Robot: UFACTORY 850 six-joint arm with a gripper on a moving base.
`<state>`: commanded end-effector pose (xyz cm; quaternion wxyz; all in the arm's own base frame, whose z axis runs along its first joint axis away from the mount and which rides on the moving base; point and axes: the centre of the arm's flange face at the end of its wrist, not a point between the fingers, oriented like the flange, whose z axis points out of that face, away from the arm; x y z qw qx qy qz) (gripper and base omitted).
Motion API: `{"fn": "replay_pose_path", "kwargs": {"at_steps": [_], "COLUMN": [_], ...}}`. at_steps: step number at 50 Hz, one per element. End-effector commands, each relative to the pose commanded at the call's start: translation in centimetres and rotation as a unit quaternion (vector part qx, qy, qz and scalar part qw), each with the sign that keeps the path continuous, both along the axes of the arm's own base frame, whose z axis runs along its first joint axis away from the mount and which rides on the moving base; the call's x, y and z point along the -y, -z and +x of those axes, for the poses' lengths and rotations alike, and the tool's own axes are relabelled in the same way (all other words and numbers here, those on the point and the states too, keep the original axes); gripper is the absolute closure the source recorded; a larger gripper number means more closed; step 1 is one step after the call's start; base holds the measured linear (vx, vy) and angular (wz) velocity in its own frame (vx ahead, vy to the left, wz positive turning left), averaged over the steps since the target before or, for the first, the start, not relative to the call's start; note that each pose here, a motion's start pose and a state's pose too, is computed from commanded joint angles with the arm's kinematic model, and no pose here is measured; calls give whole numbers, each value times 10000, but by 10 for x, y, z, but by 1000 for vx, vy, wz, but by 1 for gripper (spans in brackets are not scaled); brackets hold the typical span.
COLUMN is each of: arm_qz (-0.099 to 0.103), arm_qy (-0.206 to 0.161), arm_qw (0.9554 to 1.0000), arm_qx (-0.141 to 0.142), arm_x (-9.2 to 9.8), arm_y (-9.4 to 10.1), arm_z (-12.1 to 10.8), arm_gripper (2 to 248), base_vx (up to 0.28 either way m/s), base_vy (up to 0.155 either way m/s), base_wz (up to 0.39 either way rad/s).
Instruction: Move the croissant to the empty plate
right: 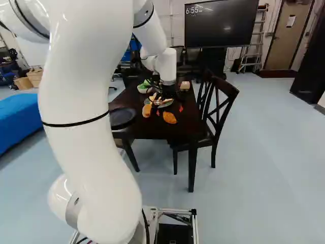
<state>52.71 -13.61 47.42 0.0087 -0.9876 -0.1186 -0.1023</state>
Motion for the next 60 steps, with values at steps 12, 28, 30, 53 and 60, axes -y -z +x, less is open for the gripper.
{"fn": "replay_pose_path", "kwargs": {"at_steps": [12, 28, 30, 53, 60], "arm_qz": [-9, -18, -18, -18, -18], "arm_qy": [7, 4, 4, 4, 4], "arm_qw": [10000, 10000, 10000, 10000, 10000], "arm_qx": [-16, -21, -21, -21, -21], "arm_x": [3, 4, 4, 4, 4], "arm_y": [17, 30, 30, 30, 30], "arm_z": [12, 23, 23, 23, 23], "arm_gripper": [3, 3, 3, 18, 42], "base_vx": [0, 0, 0, 0, 0], "base_vy": [0, 0, 0, 0, 0], "base_wz": [0, 0, 0, 0, 0]}}
